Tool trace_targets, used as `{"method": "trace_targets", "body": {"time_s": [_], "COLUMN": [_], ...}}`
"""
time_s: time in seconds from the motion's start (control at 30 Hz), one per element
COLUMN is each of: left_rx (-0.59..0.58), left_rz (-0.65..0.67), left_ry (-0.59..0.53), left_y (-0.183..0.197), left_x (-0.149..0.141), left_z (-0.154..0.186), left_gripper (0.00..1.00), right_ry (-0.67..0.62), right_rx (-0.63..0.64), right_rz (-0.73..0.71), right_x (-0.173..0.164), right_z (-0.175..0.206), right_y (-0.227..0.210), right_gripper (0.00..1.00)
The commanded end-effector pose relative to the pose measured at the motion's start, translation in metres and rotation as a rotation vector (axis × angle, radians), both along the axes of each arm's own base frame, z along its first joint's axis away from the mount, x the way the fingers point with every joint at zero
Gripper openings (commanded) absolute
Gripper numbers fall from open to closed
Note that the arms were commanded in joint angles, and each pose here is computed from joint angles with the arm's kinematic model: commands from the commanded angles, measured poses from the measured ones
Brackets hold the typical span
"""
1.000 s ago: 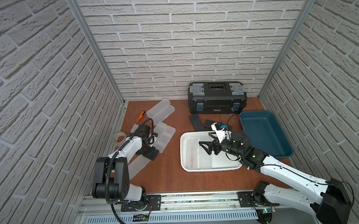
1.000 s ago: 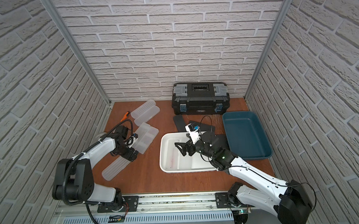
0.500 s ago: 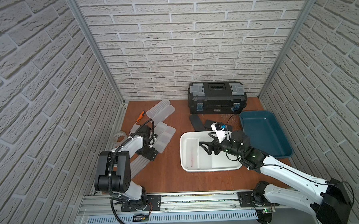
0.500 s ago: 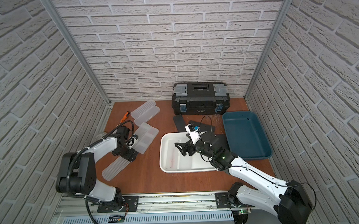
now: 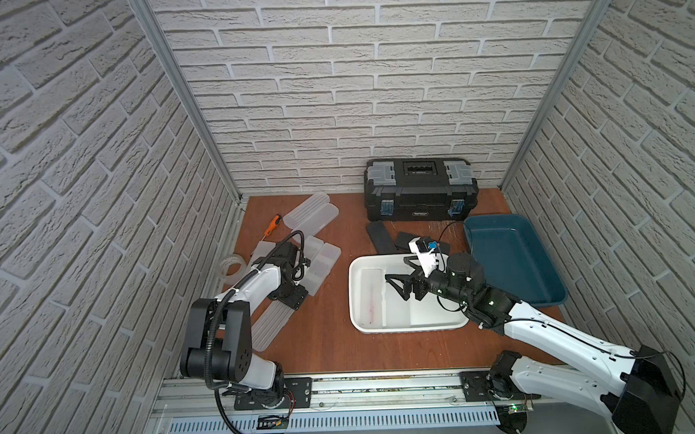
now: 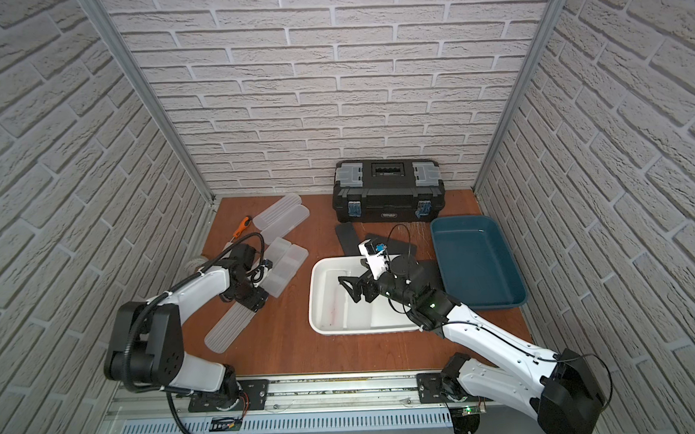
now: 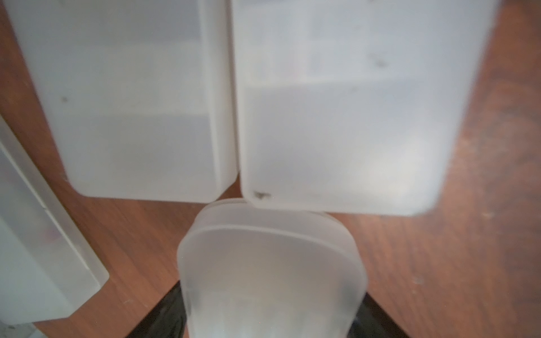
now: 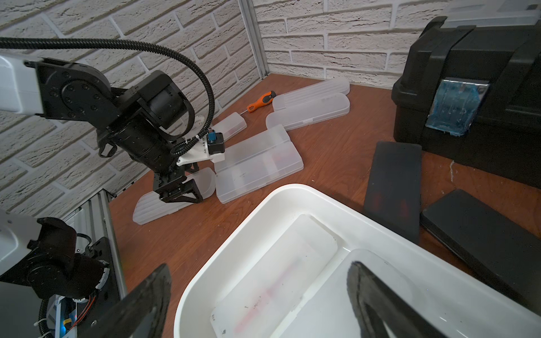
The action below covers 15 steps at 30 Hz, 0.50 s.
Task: Place the pencil cases by color into the storage box
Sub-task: Move the pencil case to the center of the board.
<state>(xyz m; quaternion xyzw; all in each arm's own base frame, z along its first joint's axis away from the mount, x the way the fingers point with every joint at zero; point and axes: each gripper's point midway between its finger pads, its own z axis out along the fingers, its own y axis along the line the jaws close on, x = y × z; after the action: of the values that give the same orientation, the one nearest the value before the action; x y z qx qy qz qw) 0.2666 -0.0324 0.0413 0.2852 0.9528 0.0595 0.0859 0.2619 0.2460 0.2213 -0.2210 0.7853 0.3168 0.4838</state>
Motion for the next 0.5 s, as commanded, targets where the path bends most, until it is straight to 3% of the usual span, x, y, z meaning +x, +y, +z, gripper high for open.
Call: {"method": "trace_targets", "body": {"time_s": [0.0,0.27,0.47], "left_rx": [-0.035,-0.098,-0.143], "left_rz": [-0.079,-0.242,-0.312], "left_ry": [-0.037,-0.104,-0.1], "left_y": [-0.023,-0.078,-0.111], "left_x": [-0.002,0.007,0.015], "left_z": [0.016,0.032,0.028], "left_gripper": [0.68,0.69,0.71], "right_ry": [-0.022,-0.029,-0.084], "right_rx": [-0.005,-0.031,-0.041], "right_rz": [-0.005,-0.048,-0.165], "right_x": [0.002,0.008,0.014], "right_z": [0.0,-0.005,-0.001], "right_y": [0.001,-0.004,-0.027], "right_gripper": [0.94,0.94,0.95]}}
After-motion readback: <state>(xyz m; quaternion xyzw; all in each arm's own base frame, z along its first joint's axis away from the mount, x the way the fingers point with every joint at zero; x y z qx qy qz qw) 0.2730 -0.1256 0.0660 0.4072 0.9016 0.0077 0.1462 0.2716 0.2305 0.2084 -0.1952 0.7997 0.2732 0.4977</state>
